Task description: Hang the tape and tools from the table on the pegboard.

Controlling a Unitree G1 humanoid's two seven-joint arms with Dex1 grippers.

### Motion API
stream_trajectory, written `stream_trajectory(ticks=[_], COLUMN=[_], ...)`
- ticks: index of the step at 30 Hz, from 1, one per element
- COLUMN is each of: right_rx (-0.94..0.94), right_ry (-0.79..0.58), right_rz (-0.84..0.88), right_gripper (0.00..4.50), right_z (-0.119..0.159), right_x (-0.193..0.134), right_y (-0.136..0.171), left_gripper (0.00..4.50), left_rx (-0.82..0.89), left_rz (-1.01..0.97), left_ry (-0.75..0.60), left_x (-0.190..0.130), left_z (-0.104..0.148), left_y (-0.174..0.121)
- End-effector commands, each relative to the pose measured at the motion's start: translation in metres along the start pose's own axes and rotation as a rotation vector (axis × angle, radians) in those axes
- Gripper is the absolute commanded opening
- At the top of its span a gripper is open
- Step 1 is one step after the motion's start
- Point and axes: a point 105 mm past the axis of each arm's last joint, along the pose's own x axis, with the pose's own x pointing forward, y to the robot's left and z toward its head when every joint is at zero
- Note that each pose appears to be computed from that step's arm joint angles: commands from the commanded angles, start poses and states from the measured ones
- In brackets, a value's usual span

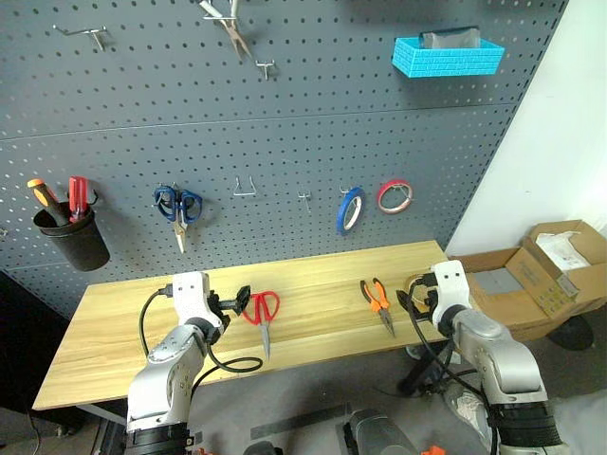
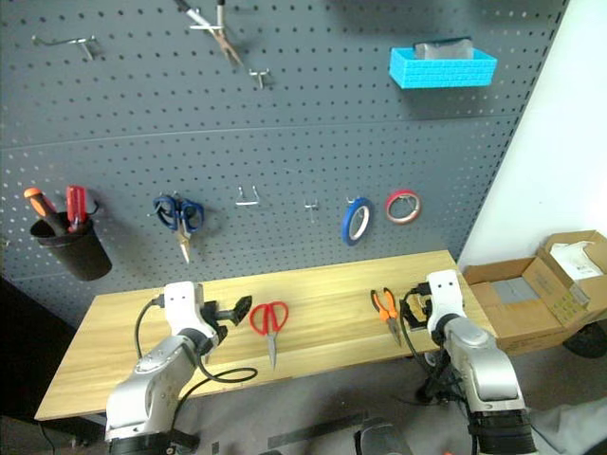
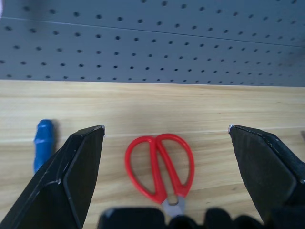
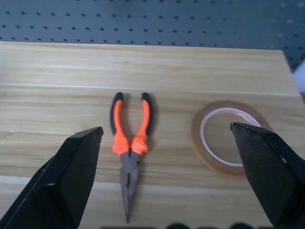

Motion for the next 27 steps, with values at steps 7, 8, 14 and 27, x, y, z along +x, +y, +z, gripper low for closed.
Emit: stream_trajectory(ticks=[7,8,14,27], right_rx=[-0.033,-0.034,-0.033,-0.087], right_ry=[-0.057,-0.057,-0.052,0.004], right_rz=[0.004,0.003,-0.003,-0.012], right_gripper=[4.47,4.47,4.47,4.47], right_z=[0.018,0.018,0.016,-0.002], right_x=[0.002,0.002,0.001,0.01], right_y=[-0.003,-0.003,-0.005,-0.025], left_gripper=[4.5,4.5,4.5,4.5], left_rx=[0.028,0.029,0.02,0.349], left_rz=[0.034,0.032,0.028,-0.374], left_ry=[-0.088,-0.088,-0.092,-0.052], left_x=[-0.003,-0.003,-0.005,0.01], left_z=[0.024,0.024,0.024,0.027], left_y=[0.006,0.006,0.004,-0.071])
